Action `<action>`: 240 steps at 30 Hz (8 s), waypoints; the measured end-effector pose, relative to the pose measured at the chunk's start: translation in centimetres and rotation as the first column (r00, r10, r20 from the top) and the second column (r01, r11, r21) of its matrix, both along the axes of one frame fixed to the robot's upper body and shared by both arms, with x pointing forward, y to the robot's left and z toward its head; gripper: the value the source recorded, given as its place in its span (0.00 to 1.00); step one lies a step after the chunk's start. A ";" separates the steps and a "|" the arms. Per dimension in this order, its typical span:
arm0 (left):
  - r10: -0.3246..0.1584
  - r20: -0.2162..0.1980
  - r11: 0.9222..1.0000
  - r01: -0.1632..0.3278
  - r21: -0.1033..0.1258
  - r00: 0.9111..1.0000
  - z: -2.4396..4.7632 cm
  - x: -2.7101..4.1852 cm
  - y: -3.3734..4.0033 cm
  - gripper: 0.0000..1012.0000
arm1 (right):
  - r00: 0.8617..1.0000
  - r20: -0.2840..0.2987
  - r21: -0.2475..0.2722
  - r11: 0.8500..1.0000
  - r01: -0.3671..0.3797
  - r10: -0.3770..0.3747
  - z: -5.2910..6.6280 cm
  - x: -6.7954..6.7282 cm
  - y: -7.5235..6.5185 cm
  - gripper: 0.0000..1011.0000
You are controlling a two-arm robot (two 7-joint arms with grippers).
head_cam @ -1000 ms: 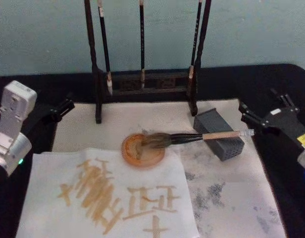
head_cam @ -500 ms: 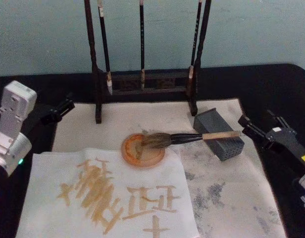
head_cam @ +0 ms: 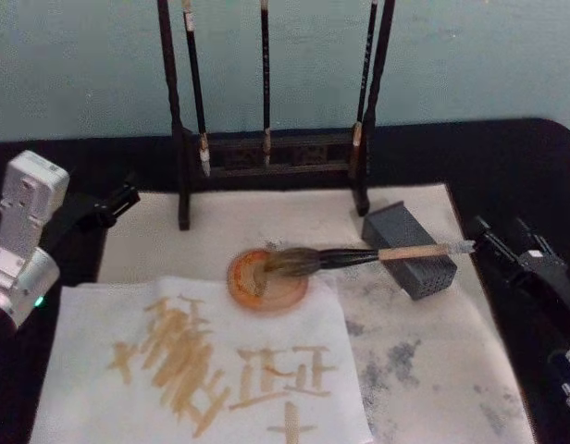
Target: Pick up the brush from the inkstone, write on the paper, then place the brush back to its original position.
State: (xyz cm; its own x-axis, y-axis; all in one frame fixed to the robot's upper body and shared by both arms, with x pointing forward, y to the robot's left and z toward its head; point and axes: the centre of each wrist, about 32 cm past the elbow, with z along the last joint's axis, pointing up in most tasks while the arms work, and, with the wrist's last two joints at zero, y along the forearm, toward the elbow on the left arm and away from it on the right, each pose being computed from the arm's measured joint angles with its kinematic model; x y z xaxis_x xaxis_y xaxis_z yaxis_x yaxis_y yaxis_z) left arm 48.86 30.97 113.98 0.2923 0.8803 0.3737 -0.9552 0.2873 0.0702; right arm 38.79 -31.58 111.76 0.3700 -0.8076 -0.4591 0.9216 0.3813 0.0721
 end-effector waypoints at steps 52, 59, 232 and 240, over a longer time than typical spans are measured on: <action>0.000 0.000 1.000 0.000 0.000 1.000 0.00 0.00 0.00 0.99 | 0.978 -0.210 0.311 0.948 0.060 0.007 -3.9 2.7 -0.4 1.00; 0.000 0.000 1.000 0.000 0.000 1.000 0.00 0.00 0.00 0.99 | 0.977 -0.213 0.328 0.944 0.046 0.027 -4.1 3.2 0.0 1.00; 0.000 0.000 1.000 0.000 0.000 1.000 0.00 0.00 0.00 0.99 | 0.795 0.056 -0.309 0.768 -0.561 0.604 11.2 4.3 7.7 0.17; 0.000 0.000 1.000 0.000 0.000 1.000 0.00 0.00 0.00 0.99 | 0.787 0.026 -0.296 0.757 -0.583 0.616 10.7 4.5 7.9 0.17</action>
State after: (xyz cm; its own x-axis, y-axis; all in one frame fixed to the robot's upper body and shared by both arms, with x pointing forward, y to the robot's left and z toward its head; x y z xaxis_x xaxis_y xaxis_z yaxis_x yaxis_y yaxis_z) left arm 48.86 30.97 113.98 0.2923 0.8803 0.3737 -0.9552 0.2873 0.0703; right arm 43.30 -23.69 122.44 0.8547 -0.4833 -0.1895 0.4888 0.8722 -0.0198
